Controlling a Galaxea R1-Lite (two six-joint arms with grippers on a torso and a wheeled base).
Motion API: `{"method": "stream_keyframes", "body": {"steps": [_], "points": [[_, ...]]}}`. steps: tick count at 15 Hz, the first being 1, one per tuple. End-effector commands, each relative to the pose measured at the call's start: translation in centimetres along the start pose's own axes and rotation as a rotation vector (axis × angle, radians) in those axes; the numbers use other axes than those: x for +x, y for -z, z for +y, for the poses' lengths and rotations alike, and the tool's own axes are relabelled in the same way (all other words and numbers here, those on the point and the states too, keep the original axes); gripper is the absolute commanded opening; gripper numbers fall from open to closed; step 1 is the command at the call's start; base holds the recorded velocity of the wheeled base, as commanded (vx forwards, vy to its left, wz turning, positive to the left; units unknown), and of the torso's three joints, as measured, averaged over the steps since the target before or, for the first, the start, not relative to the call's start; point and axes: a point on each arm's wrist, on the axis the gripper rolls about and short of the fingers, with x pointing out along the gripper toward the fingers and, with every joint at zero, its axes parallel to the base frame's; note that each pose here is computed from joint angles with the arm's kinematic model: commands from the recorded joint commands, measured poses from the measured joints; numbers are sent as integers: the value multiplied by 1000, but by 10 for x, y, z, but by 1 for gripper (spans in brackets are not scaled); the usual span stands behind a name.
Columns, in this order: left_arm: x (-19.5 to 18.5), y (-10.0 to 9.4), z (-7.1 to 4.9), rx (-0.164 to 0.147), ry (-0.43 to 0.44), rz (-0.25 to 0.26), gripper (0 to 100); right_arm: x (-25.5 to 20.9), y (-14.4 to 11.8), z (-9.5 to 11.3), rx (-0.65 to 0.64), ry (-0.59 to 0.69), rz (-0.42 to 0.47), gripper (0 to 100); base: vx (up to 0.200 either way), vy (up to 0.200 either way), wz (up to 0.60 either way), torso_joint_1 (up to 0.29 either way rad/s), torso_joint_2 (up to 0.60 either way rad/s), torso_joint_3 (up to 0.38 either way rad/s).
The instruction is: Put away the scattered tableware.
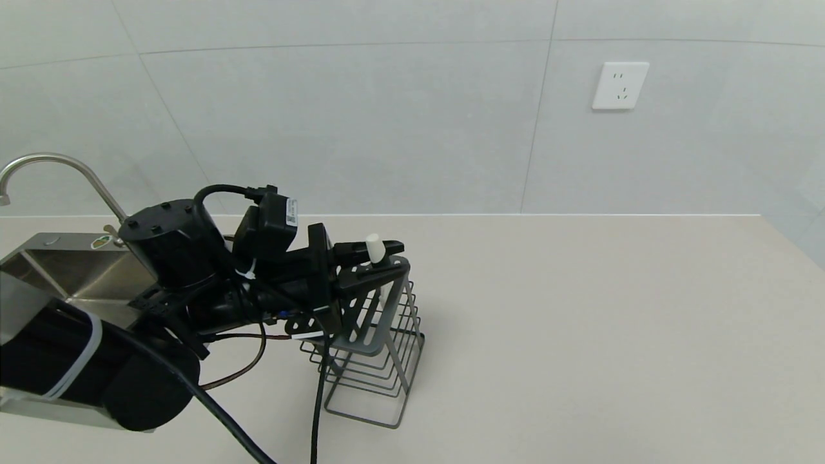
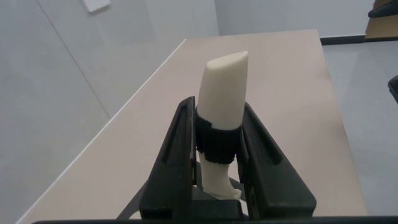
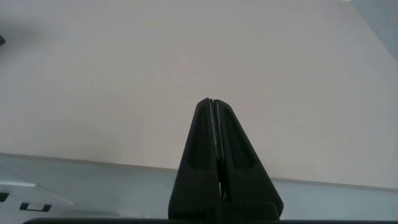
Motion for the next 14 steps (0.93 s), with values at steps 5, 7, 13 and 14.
{"method": "stream_keyframes", "body": {"steps": [5,7,13,14], "points": [[-2,7,-4,-32,6,20,100,0,0,0,-1,0,1,0,0,0,0,0,0,0],[-3,8,-6,-35,7,22,100,0,0,0,1,0,1,0,0,0,0,0,0,0],[-7,-18,-7,45,-6,-35,100,0,0,0,1,0,1,0,0,0,0,0,0,0],[-11,-33,-9,80,-11,-60,100,0,0,0,1,0,2,0,0,0,0,0,0,0]]}}
